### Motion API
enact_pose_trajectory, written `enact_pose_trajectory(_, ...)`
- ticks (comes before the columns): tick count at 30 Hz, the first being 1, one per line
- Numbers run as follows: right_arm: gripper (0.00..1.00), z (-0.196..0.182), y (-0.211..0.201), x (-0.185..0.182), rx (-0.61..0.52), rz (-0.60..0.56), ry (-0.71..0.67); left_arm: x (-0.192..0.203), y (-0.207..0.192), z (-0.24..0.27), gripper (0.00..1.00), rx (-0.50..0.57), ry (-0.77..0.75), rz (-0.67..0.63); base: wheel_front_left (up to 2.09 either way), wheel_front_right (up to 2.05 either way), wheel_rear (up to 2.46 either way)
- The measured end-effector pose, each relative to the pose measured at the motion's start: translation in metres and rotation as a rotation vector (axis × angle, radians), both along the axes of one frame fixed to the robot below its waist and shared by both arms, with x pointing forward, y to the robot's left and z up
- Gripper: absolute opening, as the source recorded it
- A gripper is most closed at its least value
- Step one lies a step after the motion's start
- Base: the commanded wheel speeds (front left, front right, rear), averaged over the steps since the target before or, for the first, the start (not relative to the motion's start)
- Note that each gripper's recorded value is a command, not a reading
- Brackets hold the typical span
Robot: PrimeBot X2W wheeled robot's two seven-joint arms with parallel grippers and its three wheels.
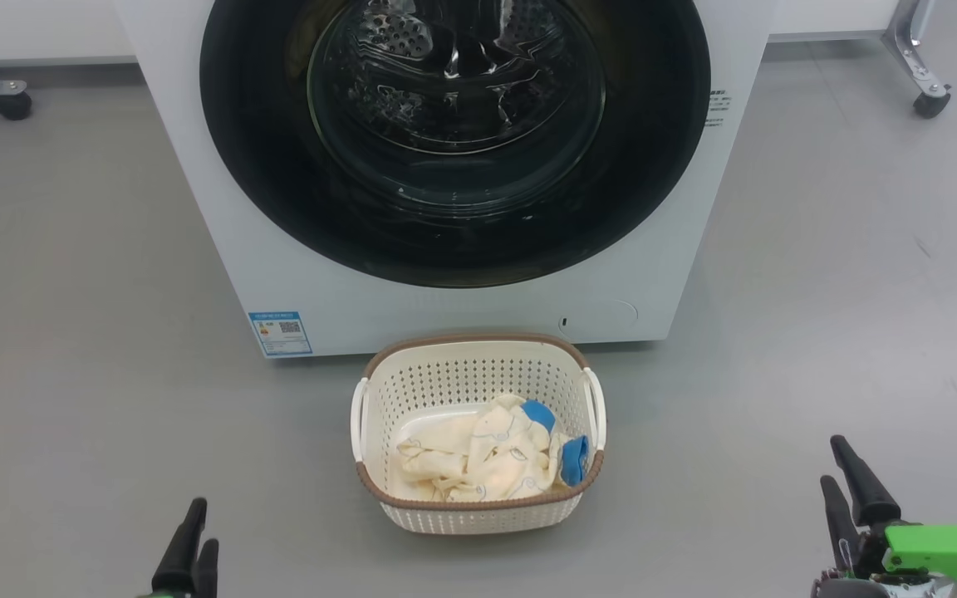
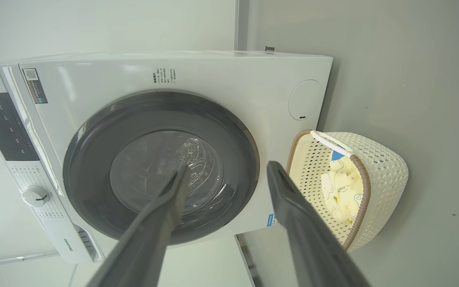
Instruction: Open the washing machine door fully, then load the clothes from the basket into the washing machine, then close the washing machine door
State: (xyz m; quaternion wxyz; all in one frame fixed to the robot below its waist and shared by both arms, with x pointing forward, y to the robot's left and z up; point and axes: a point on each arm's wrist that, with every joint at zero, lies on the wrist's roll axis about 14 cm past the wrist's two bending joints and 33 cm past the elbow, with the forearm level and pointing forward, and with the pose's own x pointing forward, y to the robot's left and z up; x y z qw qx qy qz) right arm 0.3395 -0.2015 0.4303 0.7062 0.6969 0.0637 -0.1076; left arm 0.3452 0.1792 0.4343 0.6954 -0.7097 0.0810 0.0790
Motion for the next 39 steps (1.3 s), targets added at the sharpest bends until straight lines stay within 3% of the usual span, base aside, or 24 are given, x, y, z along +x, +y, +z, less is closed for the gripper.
enact_pose_trajectory(14, 1.00, 0.009, -0.004, 0.003, -0.108, -0.002, -0.021, 0.001, 0.008, 0.010, 1.00, 0.057, -0.029, 0.033, 0.00, 0.00, 0.00)
enact_pose_trajectory(39, 1.00, 0.055, -0.006, 0.022, -0.498, 0.034, -0.137, 0.013, 0.001, 0.051, 1.00, 0.482, -0.099, -0.025, 0.00, 0.00, 0.00)
